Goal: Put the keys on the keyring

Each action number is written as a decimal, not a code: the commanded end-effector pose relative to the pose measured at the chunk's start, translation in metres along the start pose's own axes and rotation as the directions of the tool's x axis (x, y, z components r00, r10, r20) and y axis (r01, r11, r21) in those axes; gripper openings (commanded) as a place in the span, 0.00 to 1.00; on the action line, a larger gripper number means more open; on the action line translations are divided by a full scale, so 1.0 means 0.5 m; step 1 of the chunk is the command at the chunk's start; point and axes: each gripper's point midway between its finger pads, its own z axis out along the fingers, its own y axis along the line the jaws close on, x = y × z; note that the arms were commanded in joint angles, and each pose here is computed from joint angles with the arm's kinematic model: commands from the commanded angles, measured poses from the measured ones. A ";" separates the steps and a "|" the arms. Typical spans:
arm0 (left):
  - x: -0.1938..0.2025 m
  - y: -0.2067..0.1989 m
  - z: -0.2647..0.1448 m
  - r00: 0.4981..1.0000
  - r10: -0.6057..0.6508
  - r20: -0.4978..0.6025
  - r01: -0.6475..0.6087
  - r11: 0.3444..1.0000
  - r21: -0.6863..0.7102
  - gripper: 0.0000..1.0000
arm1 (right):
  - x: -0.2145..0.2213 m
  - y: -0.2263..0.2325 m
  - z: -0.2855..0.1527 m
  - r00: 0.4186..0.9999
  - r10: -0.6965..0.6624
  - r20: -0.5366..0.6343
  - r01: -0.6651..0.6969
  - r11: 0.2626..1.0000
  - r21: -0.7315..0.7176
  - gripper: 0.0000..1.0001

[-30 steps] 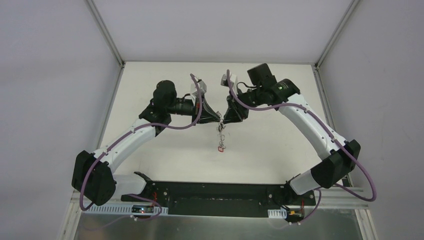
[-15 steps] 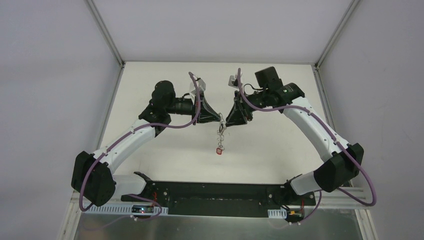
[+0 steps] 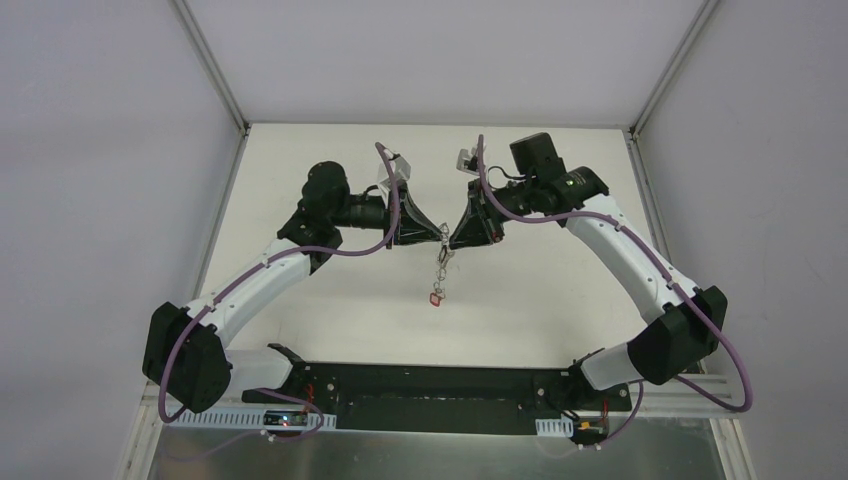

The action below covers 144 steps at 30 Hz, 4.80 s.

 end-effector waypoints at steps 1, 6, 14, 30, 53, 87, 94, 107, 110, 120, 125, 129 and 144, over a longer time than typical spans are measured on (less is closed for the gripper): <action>-0.030 -0.024 -0.008 0.997 0.071 0.041 -0.072 0.997 0.032 0.00 | -0.023 0.026 -0.006 0.998 -0.043 0.042 0.045 0.998 -0.048 0.11; -0.034 -0.025 -0.007 0.996 0.073 0.044 -0.075 0.997 0.036 0.00 | -0.016 0.025 -0.003 0.999 -0.035 0.041 0.037 0.998 -0.052 0.02; -0.039 -0.031 -0.007 0.996 0.074 0.055 -0.077 0.996 0.045 0.00 | -0.008 0.018 0.002 0.999 -0.018 0.043 0.020 0.999 -0.049 0.00; -0.050 -0.036 -0.004 0.995 0.056 0.087 -0.061 0.996 0.062 0.00 | -0.006 0.011 0.020 0.999 0.014 0.037 -0.011 0.997 -0.077 0.00; -0.050 -0.035 -0.002 0.995 0.038 0.097 -0.045 0.997 0.068 0.00 | -0.028 0.034 -0.022 0.994 -0.073 0.079 0.075 0.997 -0.016 0.20; -0.035 -0.014 0.007 0.995 -0.032 0.095 0.026 0.998 0.058 0.00 | -0.046 0.030 0.006 0.994 -0.090 0.057 0.091 0.996 -0.010 0.19; -0.028 -0.011 0.007 0.996 -0.033 0.088 0.028 0.998 0.056 0.00 | -0.047 0.026 0.004 0.994 -0.093 0.055 0.094 0.996 0.001 0.14; -0.023 -0.011 0.006 0.997 -0.006 0.079 0.001 0.998 0.055 0.00 | -0.039 0.014 0.000 0.994 -0.107 0.032 0.105 0.993 0.048 0.00; -0.016 -0.010 0.003 0.998 0.035 0.052 -0.037 0.998 0.047 0.00 | -0.029 0.001 -0.001 0.994 -0.112 -0.006 0.112 0.988 0.104 0.00; 0.008 0.009 -0.022 0.979 0.174 -0.106 -0.178 0.984 -0.028 0.36 | -0.003 -0.023 -0.001 0.981 -0.078 -0.180 0.120 0.964 0.236 0.00; 0.005 0.012 -0.015 0.981 0.168 -0.094 -0.171 0.985 -0.024 0.43 | -0.001 -0.026 0.008 0.978 -0.059 -0.202 0.108 0.964 0.244 0.00; 0.010 0.015 -0.004 0.980 0.175 -0.092 -0.177 0.984 -0.014 0.44 | -0.005 -0.023 0.015 0.979 -0.052 -0.199 0.099 0.968 0.231 0.00; 0.020 0.036 0.022 0.983 0.167 -0.080 -0.167 0.986 0.001 0.38 | -0.007 -0.018 0.028 0.981 -0.050 -0.186 0.086 0.978 0.192 0.00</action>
